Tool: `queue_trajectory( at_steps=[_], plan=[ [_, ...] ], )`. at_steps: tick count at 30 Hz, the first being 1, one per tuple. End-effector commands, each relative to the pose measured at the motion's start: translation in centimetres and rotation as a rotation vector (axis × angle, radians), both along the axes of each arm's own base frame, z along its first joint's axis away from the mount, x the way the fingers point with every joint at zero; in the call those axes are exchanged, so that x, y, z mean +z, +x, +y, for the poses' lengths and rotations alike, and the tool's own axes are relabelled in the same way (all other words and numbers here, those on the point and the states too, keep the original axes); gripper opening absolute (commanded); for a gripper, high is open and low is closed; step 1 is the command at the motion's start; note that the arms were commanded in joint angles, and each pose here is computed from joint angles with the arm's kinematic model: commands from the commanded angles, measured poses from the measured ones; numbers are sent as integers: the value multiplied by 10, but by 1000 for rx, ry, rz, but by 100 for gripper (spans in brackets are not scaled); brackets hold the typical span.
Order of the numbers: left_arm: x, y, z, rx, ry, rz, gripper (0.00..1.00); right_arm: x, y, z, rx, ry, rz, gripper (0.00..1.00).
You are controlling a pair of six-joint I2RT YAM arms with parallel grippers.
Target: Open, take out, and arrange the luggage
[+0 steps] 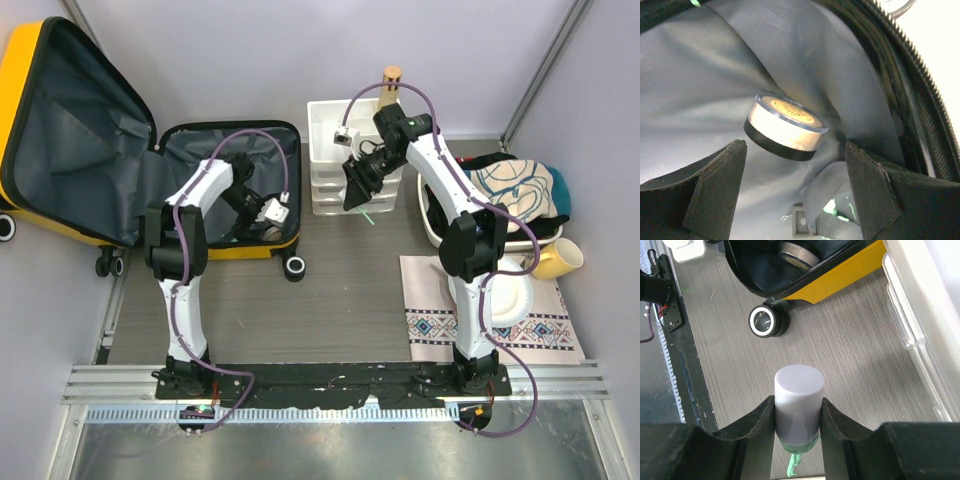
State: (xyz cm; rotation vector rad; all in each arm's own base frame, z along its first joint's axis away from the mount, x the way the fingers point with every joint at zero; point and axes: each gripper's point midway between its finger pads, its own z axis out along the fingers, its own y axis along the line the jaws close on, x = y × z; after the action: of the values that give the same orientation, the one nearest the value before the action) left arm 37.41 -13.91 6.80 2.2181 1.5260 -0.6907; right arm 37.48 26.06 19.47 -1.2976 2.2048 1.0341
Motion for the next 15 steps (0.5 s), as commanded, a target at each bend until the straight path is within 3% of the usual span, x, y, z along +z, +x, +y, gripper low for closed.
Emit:
queue_trajectory(
  at_steps=[1,10,15],
  plan=[
    [-4,2,7,-142,4,-82,83,36,-3,-2,12,33,-114,1],
    [-15,26,-1,-167,-40,-199,88,40,-3,-7,-21,24,-134,1],
    [-12,19,-14,-235,-63,-209,87,39,-5,-9,-23,17,-142,1]
  ],
)
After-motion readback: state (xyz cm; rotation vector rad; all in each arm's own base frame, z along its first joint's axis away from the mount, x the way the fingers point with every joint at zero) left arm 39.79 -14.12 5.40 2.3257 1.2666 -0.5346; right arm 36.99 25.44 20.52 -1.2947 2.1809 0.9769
